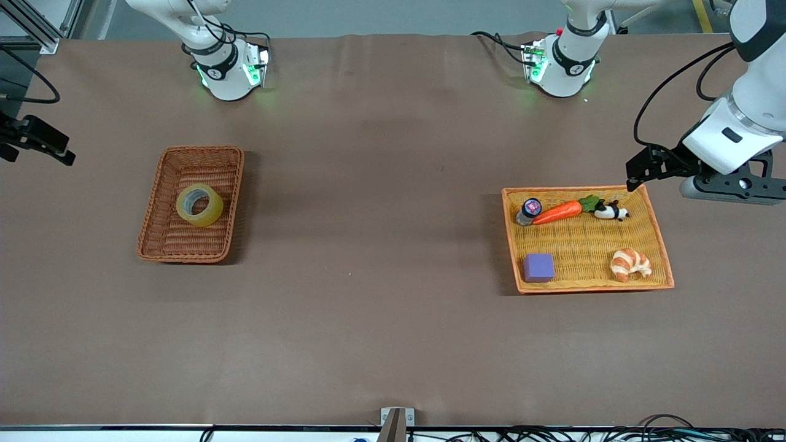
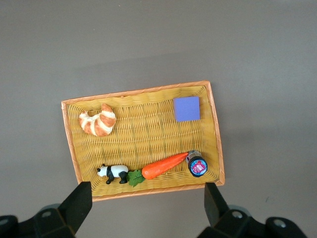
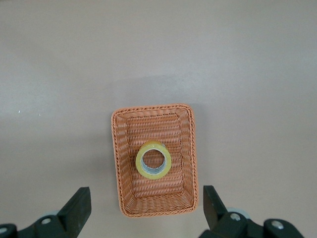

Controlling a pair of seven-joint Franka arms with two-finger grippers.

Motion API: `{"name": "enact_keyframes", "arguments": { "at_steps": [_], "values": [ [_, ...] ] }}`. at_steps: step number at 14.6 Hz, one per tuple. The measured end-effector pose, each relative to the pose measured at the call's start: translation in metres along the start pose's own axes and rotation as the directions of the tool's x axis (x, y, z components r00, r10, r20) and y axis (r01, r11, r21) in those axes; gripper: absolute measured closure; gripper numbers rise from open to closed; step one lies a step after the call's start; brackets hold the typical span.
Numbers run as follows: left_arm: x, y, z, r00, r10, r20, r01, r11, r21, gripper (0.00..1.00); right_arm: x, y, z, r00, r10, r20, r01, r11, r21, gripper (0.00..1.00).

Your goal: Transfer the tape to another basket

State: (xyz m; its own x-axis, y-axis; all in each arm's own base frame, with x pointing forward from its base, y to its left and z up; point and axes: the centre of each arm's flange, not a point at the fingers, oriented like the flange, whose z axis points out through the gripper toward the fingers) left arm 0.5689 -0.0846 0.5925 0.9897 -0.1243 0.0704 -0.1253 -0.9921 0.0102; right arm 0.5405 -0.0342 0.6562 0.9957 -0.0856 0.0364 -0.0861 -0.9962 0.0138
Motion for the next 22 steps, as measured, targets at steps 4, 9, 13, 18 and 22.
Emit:
{"name": "enact_keyframes", "arguments": {
  "at_steps": [4, 9, 13, 18, 22],
  "values": [
    [0.0001, 0.0, 0.0003, 1.0, 0.0, 0.0, 0.0, 1.0, 0.0, 0.0, -0.0001, -0.0038, 0.001, 1.0, -0.006, 0.006, 0.006, 1.0, 0.001, 0.0],
    [0.0002, 0.0, 0.0006, 1.0, 0.0, 0.001, 0.0, 1.0, 0.0, 0.0, 0.0001, -0.0032, 0.002, 1.0, -0.005, 0.01, 0.005, 1.0, 0.001, 0.0],
    [0.0002, 0.0, 0.0006, 1.0, 0.0, 0.001, 0.0, 1.0, 0.0, 0.0, 0.0001, -0.0042, 0.0023, 1.0, -0.007, 0.011, 0.007, 1.0, 0.001, 0.0],
    [0.0002, -0.0001, 0.0006, 1.0, 0.0, 0.001, 0.0, 1.0, 0.0, 0.0, -0.0006, -0.0041, 0.0032, 1.0, -0.007, 0.019, 0.007, 1.0, 0.001, 0.0],
    [0.0004, -0.0006, 0.0011, 1.0, -0.001, 0.002, 0.001, 1.0, 0.0, 0.0, -0.0012, -0.0037, 0.0038, 1.0, -0.006, 0.026, 0.006, 1.0, 0.001, 0.0]
  ]
}}
